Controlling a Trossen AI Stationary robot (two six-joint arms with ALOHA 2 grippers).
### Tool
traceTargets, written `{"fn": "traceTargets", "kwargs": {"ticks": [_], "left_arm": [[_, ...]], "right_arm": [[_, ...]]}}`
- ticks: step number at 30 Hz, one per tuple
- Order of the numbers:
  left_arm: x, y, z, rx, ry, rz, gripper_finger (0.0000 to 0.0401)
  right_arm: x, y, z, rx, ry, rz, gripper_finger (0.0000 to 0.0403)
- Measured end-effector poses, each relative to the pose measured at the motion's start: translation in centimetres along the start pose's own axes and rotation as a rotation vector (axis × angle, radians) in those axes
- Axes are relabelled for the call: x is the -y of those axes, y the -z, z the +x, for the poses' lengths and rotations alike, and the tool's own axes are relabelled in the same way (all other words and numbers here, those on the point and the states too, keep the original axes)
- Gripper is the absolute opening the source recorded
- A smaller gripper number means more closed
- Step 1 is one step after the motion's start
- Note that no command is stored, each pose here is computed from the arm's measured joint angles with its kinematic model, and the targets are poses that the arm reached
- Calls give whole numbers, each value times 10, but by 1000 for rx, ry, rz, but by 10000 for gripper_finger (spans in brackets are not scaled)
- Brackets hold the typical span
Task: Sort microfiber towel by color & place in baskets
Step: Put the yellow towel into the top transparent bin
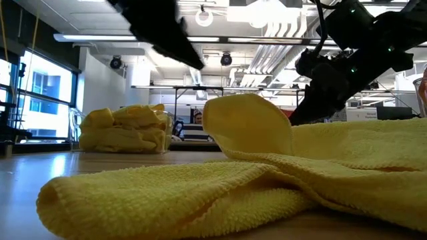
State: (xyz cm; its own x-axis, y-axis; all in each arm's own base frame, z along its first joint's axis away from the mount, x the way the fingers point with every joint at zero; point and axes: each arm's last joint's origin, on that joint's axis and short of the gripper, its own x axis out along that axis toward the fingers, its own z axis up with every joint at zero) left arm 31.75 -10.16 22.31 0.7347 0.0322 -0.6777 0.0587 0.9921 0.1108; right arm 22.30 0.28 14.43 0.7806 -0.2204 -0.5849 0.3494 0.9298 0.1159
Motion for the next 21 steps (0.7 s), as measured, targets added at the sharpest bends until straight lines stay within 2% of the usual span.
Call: {"fn": "traceTargets", "kwargs": {"ticks": [6,9,16,21], "left_arm": [[18,-21,27,-48,24,27,60],[25,-27,39,-70,71,37,60],[38,-29,59,-97,100,58,60],[43,-20,72,-142,93,73,60]], "right_arm": [[-1,-1,0,4,-12,-1,16],[-1,0,0,-4,-38,-1,16],[-2,-2,0,5,-51,2,16],[-3,-3,0,16,-64,12,16]]}}
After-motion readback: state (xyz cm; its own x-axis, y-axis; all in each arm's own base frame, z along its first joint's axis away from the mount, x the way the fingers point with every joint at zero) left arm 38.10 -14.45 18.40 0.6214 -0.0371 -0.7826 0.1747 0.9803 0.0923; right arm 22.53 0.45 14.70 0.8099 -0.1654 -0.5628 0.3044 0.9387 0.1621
